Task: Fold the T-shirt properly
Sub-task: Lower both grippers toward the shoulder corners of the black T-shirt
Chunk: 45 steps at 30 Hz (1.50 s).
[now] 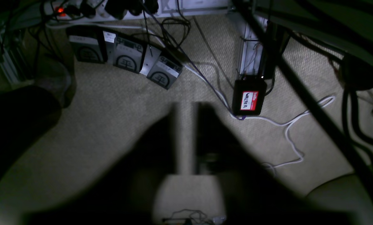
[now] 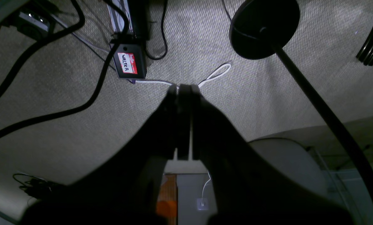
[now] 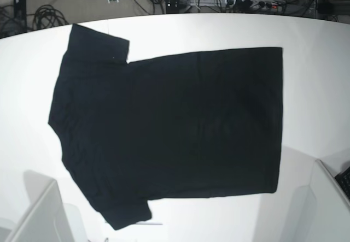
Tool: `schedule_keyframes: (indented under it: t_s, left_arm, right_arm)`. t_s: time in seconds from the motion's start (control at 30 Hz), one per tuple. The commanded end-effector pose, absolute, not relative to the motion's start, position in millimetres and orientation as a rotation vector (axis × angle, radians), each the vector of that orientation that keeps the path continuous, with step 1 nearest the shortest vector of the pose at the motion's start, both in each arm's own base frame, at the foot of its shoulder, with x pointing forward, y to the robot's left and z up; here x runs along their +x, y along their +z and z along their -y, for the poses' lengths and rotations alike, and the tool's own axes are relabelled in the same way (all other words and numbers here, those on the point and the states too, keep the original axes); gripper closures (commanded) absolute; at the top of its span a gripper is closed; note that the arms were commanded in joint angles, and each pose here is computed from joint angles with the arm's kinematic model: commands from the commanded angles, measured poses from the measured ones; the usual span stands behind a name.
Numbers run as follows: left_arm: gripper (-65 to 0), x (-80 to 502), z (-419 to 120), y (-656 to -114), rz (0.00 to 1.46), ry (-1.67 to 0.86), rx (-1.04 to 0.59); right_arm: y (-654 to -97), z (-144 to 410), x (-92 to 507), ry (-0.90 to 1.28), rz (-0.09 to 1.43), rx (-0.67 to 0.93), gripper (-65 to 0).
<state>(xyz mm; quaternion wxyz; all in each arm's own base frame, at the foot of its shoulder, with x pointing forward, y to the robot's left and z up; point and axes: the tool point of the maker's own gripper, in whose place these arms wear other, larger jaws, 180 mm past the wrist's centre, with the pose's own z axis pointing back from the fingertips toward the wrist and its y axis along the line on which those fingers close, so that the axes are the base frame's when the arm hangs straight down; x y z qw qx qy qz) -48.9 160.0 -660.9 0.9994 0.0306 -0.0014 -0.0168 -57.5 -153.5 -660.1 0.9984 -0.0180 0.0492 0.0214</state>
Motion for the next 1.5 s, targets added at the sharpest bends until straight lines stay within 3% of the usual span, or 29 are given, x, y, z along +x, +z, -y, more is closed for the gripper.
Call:
schedule_keyframes:
  t_s: [0.0, 0.27, 0.7, 1.07, 1.47]
  left_arm:
    - [0.0, -62.3, -162.0, -659.7, -0.022, -0.036, 0.066]
    - [0.0, -72.4, -180.5, -656.7, -0.026, -0.053, 0.092]
    - [0.0, -52.8, -219.8, -611.8, 0.214, -0.133, 0.144]
    - [0.0, -37.5, -214.2, -553.4, 0.375, -0.21, 0.131]
    - [0.0, -13.7, -201.7, -474.9, 0.544, -0.304, 0.089]
  right_arm:
    - [-659.5, 156.6, -62.0, 0.039, -0.104, -0.041, 0.0]
    - [-659.1, 156.7, -64.9, 0.035, -0.102, -0.041, 0.0]
    - [-624.8, 197.3, -53.5, -0.11, 0.092, -0.131, 0.0]
    - [-568.1, 208.4, -38.9, -0.161, 0.17, -0.178, 0.0]
    - [-490.3, 259.2, -14.6, -0.267, 0.277, -0.32, 0.0]
